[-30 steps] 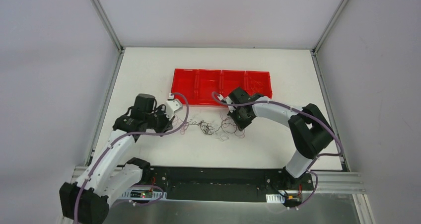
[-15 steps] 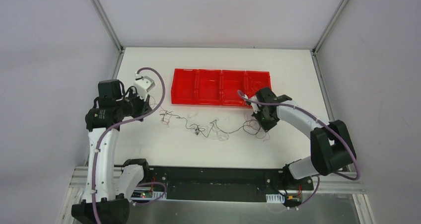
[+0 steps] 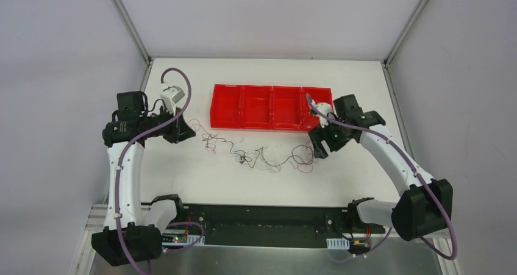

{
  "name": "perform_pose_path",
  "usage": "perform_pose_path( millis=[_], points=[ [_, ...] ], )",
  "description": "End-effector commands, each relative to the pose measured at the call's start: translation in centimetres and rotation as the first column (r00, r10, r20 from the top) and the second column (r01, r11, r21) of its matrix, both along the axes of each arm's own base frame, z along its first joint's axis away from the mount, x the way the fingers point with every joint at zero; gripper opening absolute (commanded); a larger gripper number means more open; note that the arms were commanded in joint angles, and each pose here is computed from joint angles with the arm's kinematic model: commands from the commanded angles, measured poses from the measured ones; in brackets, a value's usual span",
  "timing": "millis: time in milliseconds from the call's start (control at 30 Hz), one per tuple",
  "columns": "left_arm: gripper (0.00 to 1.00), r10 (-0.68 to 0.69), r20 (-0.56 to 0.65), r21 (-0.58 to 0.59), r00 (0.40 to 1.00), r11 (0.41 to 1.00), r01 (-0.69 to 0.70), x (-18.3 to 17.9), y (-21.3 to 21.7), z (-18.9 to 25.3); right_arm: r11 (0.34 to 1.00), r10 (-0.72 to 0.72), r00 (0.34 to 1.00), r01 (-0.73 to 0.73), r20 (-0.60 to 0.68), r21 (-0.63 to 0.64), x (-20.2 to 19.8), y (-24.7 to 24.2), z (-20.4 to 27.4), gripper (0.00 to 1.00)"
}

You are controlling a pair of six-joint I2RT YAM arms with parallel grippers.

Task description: Untangle the cables

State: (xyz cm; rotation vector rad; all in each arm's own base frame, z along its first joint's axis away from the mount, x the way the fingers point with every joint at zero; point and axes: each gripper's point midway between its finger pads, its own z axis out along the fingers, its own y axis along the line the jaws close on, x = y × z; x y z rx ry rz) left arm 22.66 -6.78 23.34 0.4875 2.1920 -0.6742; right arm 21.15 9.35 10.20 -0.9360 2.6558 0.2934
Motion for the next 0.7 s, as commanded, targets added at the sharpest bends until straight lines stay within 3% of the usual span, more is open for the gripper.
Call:
perform_pose_path(
  millis=[0, 300, 667],
  points=[
    [0.00, -0.100, 0.035, -0.170, 0.994, 0.980, 0.104, -1.9, -3.9, 4.4, 0.923, 0.056, 0.986, -0.110, 0.155, 0.369, 1.9, 8.2, 7.5, 0.83],
    [0.00, -0.058, 0.001, -0.227, 0.998, 0.972, 0.057, -1.3, -4.3, 5.8, 0.806, 0.257, 0.901, -0.400, 0.351, 0.436, 4.3, 20.1, 10.3, 0.91],
    [0.00, -0.031, -0.023, -0.268, 0.999, 0.963, 0.023, -0.9, -4.5, 6.7, 0.692, 0.353, 0.843, -0.527, 0.406, 0.493, 6.7, 32.5, 7.9, 0.88]
  ],
)
